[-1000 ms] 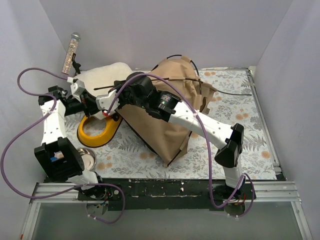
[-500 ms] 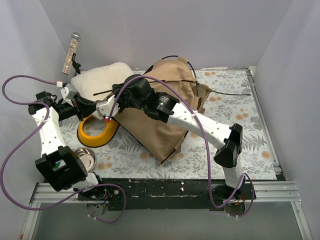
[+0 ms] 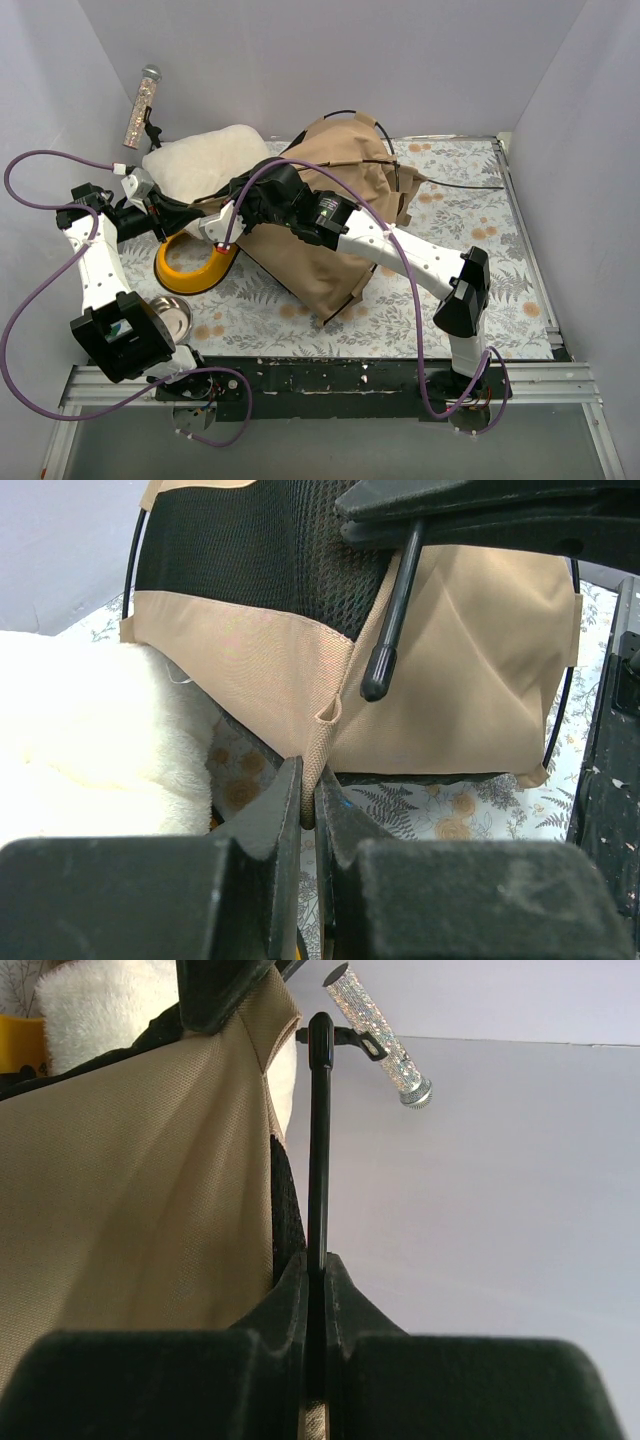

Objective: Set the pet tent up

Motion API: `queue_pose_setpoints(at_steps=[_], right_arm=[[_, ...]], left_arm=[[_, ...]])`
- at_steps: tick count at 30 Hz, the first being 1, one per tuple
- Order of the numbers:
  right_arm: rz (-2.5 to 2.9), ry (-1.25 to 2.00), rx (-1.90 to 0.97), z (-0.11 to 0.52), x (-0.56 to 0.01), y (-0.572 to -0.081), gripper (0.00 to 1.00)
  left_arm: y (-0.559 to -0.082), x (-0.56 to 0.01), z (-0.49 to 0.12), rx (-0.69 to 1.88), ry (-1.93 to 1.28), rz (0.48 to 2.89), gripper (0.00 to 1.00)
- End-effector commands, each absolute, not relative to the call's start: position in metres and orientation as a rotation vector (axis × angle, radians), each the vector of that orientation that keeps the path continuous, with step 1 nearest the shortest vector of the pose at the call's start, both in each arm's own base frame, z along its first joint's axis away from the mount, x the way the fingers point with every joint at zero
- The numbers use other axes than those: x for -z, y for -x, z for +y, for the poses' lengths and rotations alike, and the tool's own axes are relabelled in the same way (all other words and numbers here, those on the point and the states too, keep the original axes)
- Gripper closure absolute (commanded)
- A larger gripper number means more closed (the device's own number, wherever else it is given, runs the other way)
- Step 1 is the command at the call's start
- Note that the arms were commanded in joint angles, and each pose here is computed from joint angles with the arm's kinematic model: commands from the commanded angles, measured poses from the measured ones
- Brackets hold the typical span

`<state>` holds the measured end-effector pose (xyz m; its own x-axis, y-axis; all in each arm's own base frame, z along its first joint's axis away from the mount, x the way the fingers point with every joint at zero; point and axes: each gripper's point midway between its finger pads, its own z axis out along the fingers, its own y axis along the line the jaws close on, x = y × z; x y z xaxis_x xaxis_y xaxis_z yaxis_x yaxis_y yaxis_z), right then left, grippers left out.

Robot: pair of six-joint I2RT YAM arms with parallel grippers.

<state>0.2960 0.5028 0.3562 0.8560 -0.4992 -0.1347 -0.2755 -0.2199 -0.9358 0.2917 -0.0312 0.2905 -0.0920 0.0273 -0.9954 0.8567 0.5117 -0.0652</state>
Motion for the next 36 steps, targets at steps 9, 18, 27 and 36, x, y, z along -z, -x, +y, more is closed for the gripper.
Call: queue_pose_setpoints(at_steps=[9, 18, 27, 36], right_arm=[[0.696, 1.855, 0.505, 0.451, -0.367, -0.341, 0.99], [0.673, 1.870, 0.511, 0.453, -0.365, -0.341, 0.99], [0.692, 1.857, 0.524, 0.453, -0.366, -0.344, 0.99], [0.677, 1.893, 0.526, 0.452, -0.357, -0.341, 0.99]], left_arm=[[-0.287, -0.342, -0.031, 0.860, -0.733, 1.282, 1.00], [-0.289, -0.342, -0.029, 0.843, -0.740, 1.288, 1.00], [-0.290, -0.341, -0.029, 0.844, -0.740, 1.290, 1.00], [-0.290, -0.342, -0.028, 0.847, -0.738, 1.292, 1.00]])
